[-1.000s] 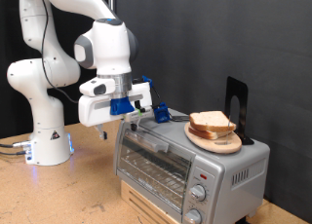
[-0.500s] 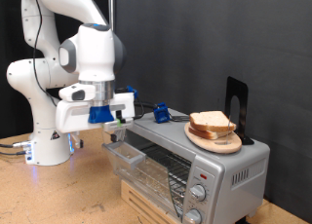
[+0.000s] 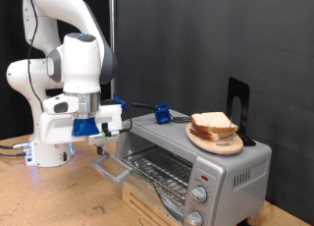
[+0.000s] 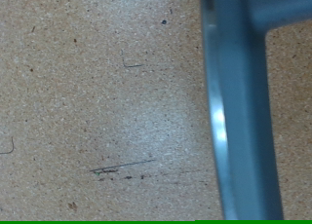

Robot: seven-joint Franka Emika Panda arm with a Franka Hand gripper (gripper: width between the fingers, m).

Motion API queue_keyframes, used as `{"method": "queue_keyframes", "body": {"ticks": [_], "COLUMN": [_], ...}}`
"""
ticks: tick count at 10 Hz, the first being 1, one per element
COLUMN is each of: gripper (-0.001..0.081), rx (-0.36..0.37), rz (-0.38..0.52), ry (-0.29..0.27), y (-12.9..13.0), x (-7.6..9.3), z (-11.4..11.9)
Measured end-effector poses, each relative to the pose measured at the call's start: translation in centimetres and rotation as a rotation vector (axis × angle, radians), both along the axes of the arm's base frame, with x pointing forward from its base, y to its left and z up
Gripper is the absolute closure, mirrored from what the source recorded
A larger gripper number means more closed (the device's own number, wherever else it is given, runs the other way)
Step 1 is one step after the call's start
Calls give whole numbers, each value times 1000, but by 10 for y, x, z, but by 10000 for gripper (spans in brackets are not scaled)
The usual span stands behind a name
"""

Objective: Make a piece of toast with the oven

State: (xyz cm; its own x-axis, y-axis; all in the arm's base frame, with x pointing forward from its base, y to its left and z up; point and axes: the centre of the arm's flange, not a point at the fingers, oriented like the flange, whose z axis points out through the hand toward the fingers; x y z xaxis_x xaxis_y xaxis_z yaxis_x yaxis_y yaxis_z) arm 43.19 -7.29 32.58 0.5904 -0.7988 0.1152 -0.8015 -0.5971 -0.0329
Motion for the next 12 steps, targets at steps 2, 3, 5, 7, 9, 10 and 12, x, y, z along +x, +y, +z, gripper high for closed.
{"method": "queue_keyframes", "body": {"ticks": [2,3,5,7,9,10,12], "gripper": [-3,-3,-3,-3,-3,-3,-3], "rx": [-3,-6,-17,-30,-44,-51,-69], "rz": [-13,-18,-30,-62,-85,-86,-96], "ry": [7,9,17,28,50,61,72], "y": [-9,-14,-23,-31,-39,-43,-48], "x": [1,1,3,9,16,18,20], "z": [-7,-12,-21,-33,-46,-54,-70]}}
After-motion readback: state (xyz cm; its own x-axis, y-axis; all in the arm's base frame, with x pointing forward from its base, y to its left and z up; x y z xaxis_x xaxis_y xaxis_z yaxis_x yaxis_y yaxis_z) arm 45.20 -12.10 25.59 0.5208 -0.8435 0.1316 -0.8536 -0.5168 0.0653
